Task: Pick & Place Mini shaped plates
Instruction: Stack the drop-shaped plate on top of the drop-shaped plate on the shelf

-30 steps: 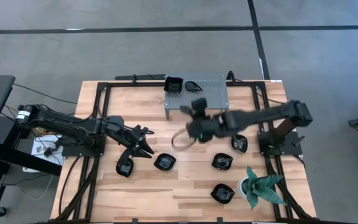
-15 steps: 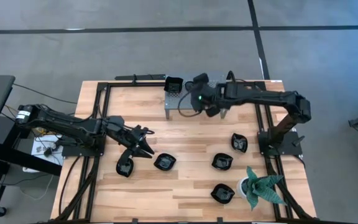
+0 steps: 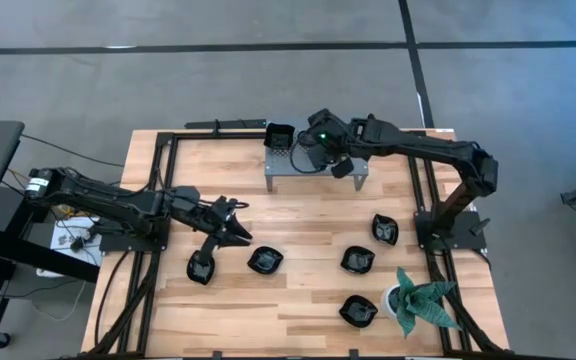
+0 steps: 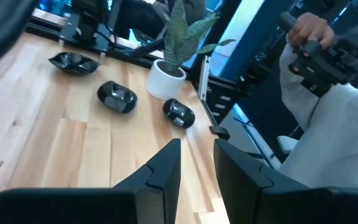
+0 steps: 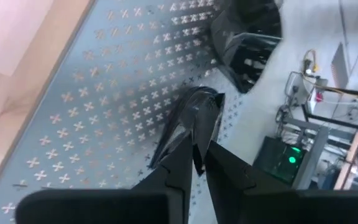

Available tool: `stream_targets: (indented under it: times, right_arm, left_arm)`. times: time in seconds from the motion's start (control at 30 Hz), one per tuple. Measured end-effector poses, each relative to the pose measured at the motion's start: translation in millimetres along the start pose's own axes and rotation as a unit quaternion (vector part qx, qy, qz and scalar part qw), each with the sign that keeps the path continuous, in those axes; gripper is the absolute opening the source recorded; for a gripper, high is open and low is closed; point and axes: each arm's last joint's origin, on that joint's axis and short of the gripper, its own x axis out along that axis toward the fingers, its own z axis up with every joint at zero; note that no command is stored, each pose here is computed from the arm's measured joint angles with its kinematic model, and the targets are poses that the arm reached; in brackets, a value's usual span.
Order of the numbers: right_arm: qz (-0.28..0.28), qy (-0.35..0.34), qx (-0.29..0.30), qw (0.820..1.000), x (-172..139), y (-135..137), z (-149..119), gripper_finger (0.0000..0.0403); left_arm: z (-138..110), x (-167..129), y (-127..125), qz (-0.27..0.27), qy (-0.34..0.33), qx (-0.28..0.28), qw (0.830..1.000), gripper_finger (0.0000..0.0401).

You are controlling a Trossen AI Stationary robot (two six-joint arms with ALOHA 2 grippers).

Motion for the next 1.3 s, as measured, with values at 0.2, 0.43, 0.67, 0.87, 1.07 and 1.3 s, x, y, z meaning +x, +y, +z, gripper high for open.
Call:
stream_targets:
  times: [0.2,0.43,0.67,0.87,1.07,1.3]
  right_arm:
    - [0.013,0.013,-0.02,1.0,12.5,0.3,-2.2,0.0051]
    - [0.005,0.015,-0.01,1.0,14.6,-1.6,-2.5,0.0052]
    - [0.009,-0.013,0.025,1.0,5.4,8.3,16.1,0.0052]
    - [0.071,-0.094,0.088,0.989,-5.5,24.6,39.9,0.0052]
    - [0.085,-0.118,0.111,0.983,-9.4,29.5,49.3,0.0061]
    - [0.086,-0.111,0.173,0.975,-0.1,24.1,40.0,0.01]
  left_arm:
    - [1.4,0.0,0.8,0.018,-0.012,0.001,1.0,0.0097]
    - [3.3,-0.1,0.3,0.02,-0.022,0.004,1.0,0.0097]
    - [4.2,-0.1,0.0,0.018,-0.027,0.005,0.999,0.0097]
    - [4.2,-0.2,0.0,0.018,-0.027,0.005,0.999,0.0097]
    - [4.2,-0.2,0.0,0.018,-0.027,0.005,0.999,0.0097]
    - [4.2,-0.1,0.0,0.018,-0.027,0.005,0.999,0.0097]
